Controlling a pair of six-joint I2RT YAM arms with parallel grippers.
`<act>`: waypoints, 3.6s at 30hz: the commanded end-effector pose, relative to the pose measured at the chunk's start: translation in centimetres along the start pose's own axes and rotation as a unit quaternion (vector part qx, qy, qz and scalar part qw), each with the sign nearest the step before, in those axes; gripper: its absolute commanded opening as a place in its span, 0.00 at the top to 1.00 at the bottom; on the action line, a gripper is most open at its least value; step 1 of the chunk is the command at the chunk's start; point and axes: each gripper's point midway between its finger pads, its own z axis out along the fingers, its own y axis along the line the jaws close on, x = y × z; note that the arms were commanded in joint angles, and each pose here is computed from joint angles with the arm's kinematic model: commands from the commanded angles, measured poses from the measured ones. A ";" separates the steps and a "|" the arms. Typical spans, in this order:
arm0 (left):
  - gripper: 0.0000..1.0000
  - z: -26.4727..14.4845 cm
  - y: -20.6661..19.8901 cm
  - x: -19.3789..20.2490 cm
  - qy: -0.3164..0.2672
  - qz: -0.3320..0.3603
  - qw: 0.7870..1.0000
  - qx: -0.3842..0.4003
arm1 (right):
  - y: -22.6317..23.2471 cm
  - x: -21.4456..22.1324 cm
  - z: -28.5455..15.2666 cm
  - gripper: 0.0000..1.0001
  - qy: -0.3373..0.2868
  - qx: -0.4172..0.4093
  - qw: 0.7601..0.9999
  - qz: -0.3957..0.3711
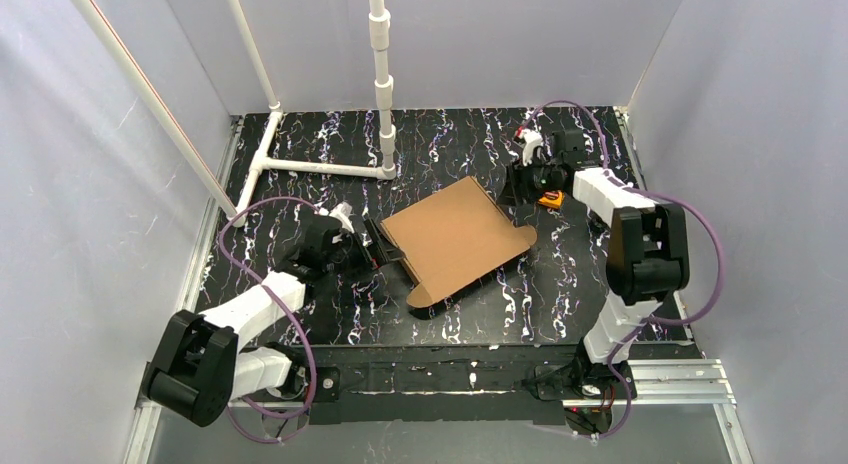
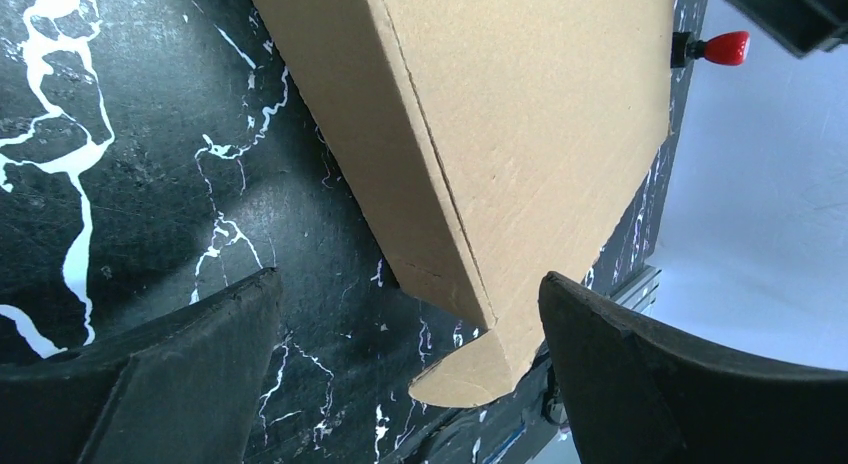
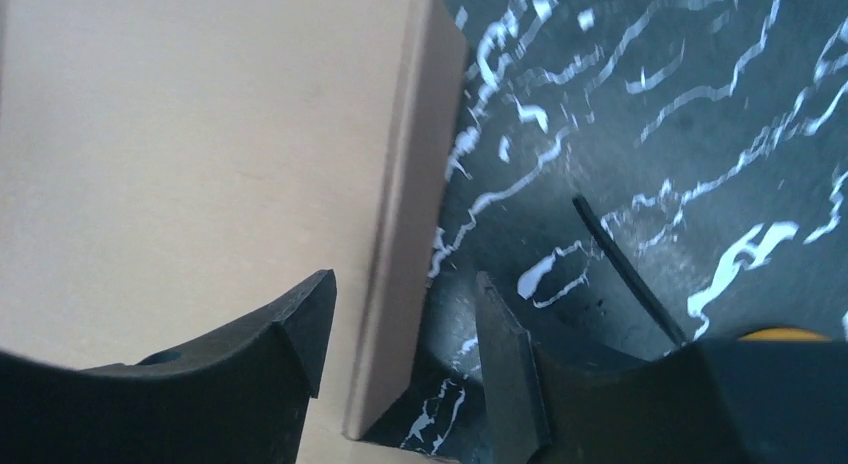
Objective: Fold the paper box
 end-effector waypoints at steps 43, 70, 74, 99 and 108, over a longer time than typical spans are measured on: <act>0.02 1.7 0.4 0.7 0.004 -0.021 0.999 0.036 | -1.0 3.4 3.2 0.76 -0.009 -0.094 0.973 0.212; 0.02 4.7 -3.3 -2.5 -0.040 -0.125 0.979 0.153 | -3.3 6.3 3.3 0.95 0.002 -0.087 0.957 0.277; 0.22 4.9 -4.6 -4.0 -0.067 -0.170 0.961 0.207 | -3.3 6.4 3.4 0.94 0.002 -0.091 0.956 0.279; 0.86 1.6 -6.5 -4.4 -0.066 -0.171 0.964 0.192 | 2.5 -3.7 -6.7 0.16 -0.045 -0.131 0.990 -0.022; 0.91 0.4 -8.7 -4.3 -0.019 -0.216 0.956 0.198 | 9.2 -7.0 -12.0 0.02 -0.088 -0.154 0.953 -0.244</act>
